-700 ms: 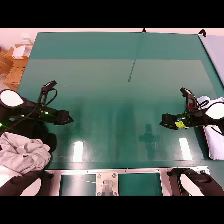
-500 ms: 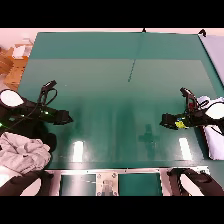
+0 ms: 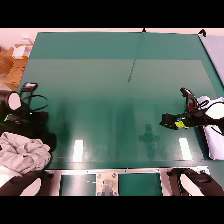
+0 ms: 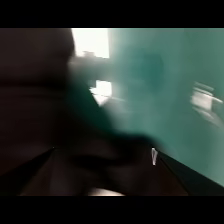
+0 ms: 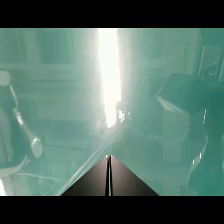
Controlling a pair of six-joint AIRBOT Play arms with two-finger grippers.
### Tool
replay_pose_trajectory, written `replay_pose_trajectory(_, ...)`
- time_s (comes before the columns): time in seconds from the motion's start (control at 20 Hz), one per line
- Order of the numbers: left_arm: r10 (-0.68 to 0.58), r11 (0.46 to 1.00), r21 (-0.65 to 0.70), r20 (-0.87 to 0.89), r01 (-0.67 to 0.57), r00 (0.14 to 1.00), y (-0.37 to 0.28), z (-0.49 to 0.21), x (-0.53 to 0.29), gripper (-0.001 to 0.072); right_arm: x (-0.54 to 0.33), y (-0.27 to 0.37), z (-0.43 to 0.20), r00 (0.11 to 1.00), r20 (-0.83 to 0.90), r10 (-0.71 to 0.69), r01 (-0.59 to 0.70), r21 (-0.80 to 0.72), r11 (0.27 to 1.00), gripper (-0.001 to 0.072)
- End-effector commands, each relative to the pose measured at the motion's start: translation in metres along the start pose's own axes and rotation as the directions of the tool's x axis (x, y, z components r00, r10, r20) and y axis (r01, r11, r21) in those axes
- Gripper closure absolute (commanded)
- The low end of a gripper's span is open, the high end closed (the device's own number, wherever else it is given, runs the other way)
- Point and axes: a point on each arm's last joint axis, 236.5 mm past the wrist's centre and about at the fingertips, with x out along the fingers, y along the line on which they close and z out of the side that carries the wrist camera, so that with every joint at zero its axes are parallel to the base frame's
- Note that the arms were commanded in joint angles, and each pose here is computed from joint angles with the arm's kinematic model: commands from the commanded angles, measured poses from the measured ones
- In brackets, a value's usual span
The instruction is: Fold the shirts.
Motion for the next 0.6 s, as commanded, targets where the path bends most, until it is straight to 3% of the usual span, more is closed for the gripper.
replay_pose_trajectory(0.0, 0.202, 0.977, -0.085, 0.098, -0.194, 0.975, 0.071, 0.023, -0.002, -0.0013, 0.0, 0.0, 0.0, 1.0, 0.0, 0.0, 0.0, 0.0, 1.0, 0.0696)
replay_pose_trajectory(0.2, 0.195, 0.96, -0.213, 0.044, -0.182, 0.98, 0.106, 0.011, 0.019, -0.0013, 0.0, 0.0, 0.0, 1.0, 0.0, 0.0, 0.0, 0.0, 1.0, 0.0696)
replay_pose_trajectory(0.35, 0.129, 0.977, -0.158, -0.075, -0.14, 0.989, 0.096, -0.005, 0.048, -0.0013, 0.0, 0.0, 0.0, 1.0, 0.0, 0.0, 0.0, 0.0, 1.0, 0.0697)
replay_pose_trajectory(0.4, 0.11, 0.981, -0.151, -0.091, -0.123, 0.99, 0.091, -0.006, 0.055, 0.0067, 0.0, 0.0, 0.0, 1.0, 0.0, 0.0, 0.0, 0.0, 1.0, 0.0696)
replay_pose_trajectory(0.45, 0.089, 0.983, -0.154, -0.1, -0.104, 0.991, 0.085, -0.007, 0.06, 0.0293, 0.0, 0.0, 0.0, 1.0, -0.001, 0.0, 0.0, 0.0, 1.0, 0.0696)
replay_pose_trajectory(0.5, 0.073, 0.984, -0.155, -0.097, -0.088, 0.993, 0.082, -0.005, 0.063, 0.0584, 0.0, 0.0, 0.0, 1.0, 0.0, 0.0, 0.0, 0.0, 1.0, 0.0697)
replay_pose_trajectory(0.55, 0.06, 0.985, -0.156, -0.076, -0.071, 0.995, 0.079, 0.0, 0.063, 0.0686, 0.0, 0.0, 0.0, 1.0, 0.0, 0.0, 0.0, 0.0, 1.0, 0.0696)
